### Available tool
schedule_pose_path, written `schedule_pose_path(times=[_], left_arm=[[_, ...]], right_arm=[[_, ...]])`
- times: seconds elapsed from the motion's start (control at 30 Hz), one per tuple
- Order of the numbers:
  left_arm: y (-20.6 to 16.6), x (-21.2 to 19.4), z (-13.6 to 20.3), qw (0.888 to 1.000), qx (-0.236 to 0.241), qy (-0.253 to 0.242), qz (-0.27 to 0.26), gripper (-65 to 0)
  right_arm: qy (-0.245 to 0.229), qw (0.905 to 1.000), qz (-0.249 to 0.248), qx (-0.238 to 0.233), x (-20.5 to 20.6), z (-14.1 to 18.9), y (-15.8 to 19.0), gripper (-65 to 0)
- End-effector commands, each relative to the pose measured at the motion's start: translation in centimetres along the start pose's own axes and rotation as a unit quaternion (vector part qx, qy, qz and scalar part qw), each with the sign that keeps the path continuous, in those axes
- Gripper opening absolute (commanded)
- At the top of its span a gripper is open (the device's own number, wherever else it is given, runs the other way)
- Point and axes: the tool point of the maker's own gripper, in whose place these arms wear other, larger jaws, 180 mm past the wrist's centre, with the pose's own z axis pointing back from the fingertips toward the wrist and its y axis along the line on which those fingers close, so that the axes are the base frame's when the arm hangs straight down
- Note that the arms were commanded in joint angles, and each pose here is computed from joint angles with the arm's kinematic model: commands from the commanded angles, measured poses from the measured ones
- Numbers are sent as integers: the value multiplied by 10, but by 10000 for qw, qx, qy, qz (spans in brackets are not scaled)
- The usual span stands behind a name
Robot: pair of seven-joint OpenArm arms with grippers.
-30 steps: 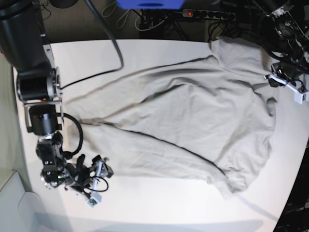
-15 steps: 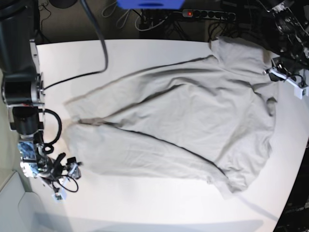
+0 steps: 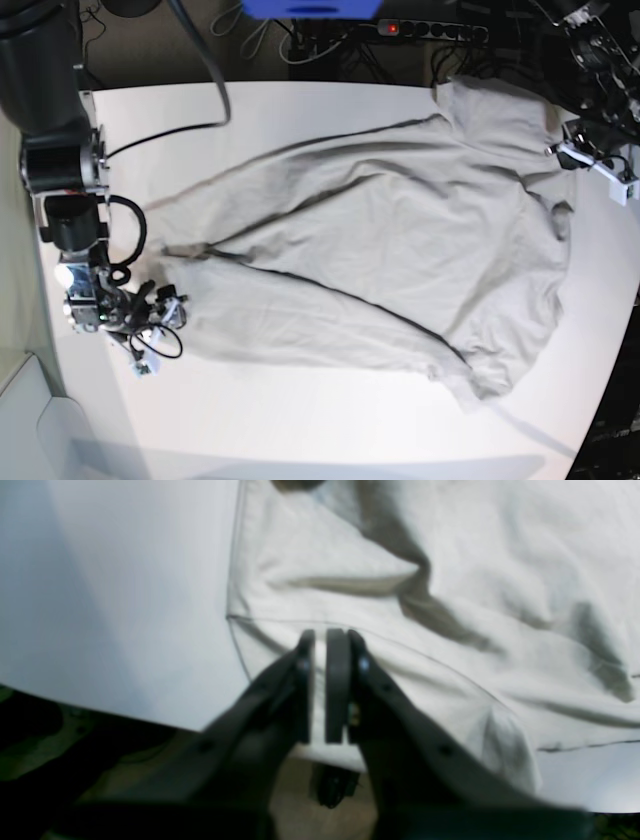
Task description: Layout the t-shirt on the table in an organized manner, then fold the t-shirt properly
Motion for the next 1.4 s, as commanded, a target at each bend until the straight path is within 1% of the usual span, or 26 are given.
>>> schedule_pose_path(times=[0.0, 0.17, 0.2, 0.27, 0.33, 0.43, 0.47, 0.53, 0.67, 0.73, 0.83, 0.97, 1.03, 1.13, 1.23, 1.33, 1.37], left_arm=[[2, 13, 6, 9998, 26, -191, -66, -609], [3, 11, 4, 9999, 22, -159, -41, -609], [3, 12, 4, 9998, 22, -174, -41, -609], [2, 16, 3, 9995, 16, -309, -55, -609], [3, 19, 2, 9990, 43, -435, -44, -609], [12, 8, -9, 9995, 174, -257, 49, -609], [17, 1, -13, 9996, 227, -146, 94, -609], [20, -2, -21, 9995, 257, -93, 172, -609], [26, -9, -29, 9992, 299, 18, 257, -609], [26, -9, -29, 9992, 298, -15, 265, -609], [27, -9, -29, 9992, 297, -16, 269, -609], [26, -6, -28, 9992, 297, -47, 251, -609], [26, -6, -27, 9992, 281, -47, 277, -609], [23, 7, -15, 9990, 344, -276, 108, -609], [16, 20, 0, 9978, 408, -510, -140, -609], [3, 28, 12, 9971, 343, -623, -255, -609], [0, 30, 15, 9970, 324, -637, -295, -609]], right_arm=[[-286, 9995, -8, -120, 22, 7, -12, -327], [-333, 9994, -7, -119, 24, 8, -12, -640], [-386, 9992, -3, -120, 26, 8, -12, -650], [-462, 9988, -2, -135, 31, 9, -14, -646], [-708, 9973, -69, -190, 49, 16, -21, -650], [-1149, 9925, -297, -309, 77, 30, -35, -650], [-1335, 9898, -358, -357, 89, 38, -40, -650], [-1717, 9831, -437, -451, 114, 53, -50, -650], [-2304, 9689, -668, -600, 155, 82, -70, -650], [-2470, 9644, -704, -632, 169, 92, -75, -650], [-2624, 9605, -690, -625, 186, 100, -75, -650], [-2765, 9574, -668, -489, 204, 101, -60, -650], [-2788, 9575, -651, -341, 211, 95, -43, -650], [-2797, 9581, -596, -186, 217, 90, -25, -650], [-2719, 9620, -236, -23, 224, 81, 4, -650], [-2777, 9603, 247, 81, 231, 76, 29, -650], [-2773, 9598, 414, 102, 232, 74, 36, -639]])
